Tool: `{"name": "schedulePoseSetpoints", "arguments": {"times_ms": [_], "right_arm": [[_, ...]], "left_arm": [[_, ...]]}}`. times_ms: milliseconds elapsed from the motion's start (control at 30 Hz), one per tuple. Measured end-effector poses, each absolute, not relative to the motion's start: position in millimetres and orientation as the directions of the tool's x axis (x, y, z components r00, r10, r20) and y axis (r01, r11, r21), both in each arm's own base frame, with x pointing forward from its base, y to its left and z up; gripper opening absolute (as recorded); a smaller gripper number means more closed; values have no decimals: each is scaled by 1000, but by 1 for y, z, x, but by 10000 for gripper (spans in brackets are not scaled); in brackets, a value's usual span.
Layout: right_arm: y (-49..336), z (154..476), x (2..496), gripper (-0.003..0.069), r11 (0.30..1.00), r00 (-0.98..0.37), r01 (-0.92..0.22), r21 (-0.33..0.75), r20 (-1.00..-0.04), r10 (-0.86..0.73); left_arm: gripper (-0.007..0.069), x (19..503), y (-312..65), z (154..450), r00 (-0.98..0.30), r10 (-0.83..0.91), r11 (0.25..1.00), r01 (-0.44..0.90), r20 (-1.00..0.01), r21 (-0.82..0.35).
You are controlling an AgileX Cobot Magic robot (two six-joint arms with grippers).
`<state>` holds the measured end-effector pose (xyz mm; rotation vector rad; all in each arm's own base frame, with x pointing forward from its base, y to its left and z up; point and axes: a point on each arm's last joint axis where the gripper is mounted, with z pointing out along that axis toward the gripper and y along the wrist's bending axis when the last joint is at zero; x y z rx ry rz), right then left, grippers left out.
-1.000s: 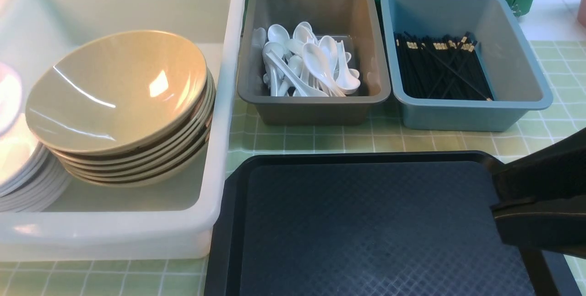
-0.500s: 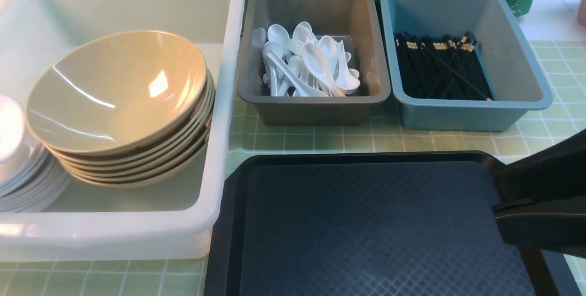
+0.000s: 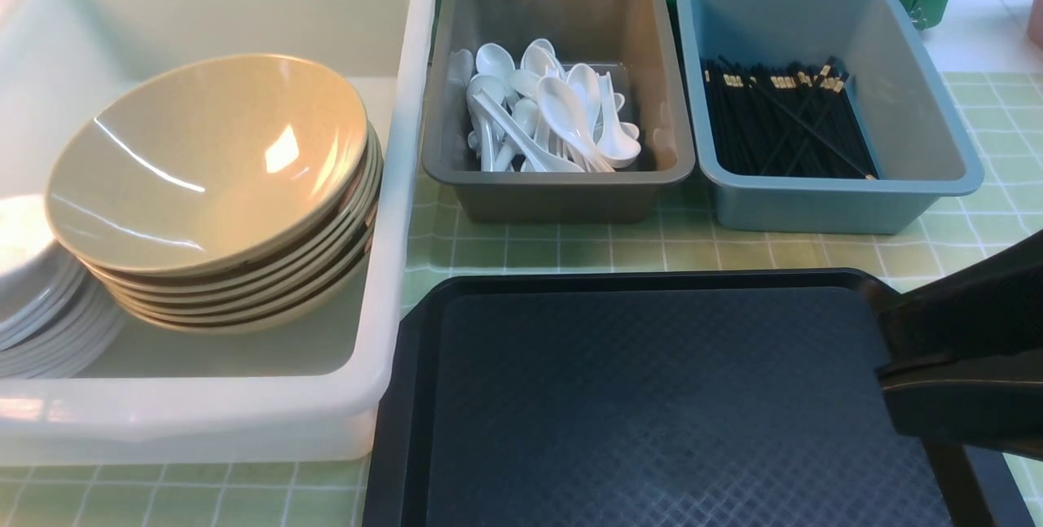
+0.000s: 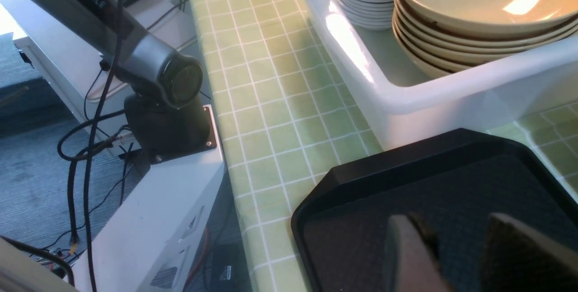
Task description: On green table put chopsticks spoon bowls plates into blue grey white boxes.
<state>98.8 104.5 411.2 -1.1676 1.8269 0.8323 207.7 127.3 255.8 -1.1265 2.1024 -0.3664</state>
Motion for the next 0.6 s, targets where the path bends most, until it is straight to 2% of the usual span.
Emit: {"name": "schedulePoseSetpoints", "arguments": {"times_ms": [33,67,100,167,300,467,600], "right_arm": [[104,411,99,236,359,-257,-927,107,-878,-404],[104,411,99,236,359,-257,-927,107,-878,-404],[104,411,99,236,359,-257,-927,107,-878,-404],[104,411,99,236,359,-257,-927,107,-878,-404],[104,411,99,236,359,-257,-927,107,-878,-404],[104,411,99,236,359,-257,-927,107,-878,-404],[104,411,98,236,358,-257,-928,107,-878,-404]], "left_arm": [[529,208,127,258,-370,-808,584,-603,-458,-544],[538,208,126,258,-372,-807,585,-602,-458,-544],[604,206,125,260,-382,-800,596,-596,-464,-538],[655,202,122,265,-401,-774,628,-588,-490,-510],[664,191,119,273,-414,-728,672,-590,-547,-447],[664,180,115,298,-400,-668,711,-590,-627,-382],[659,190,104,332,-457,-577,796,-501,-677,-340]]}}
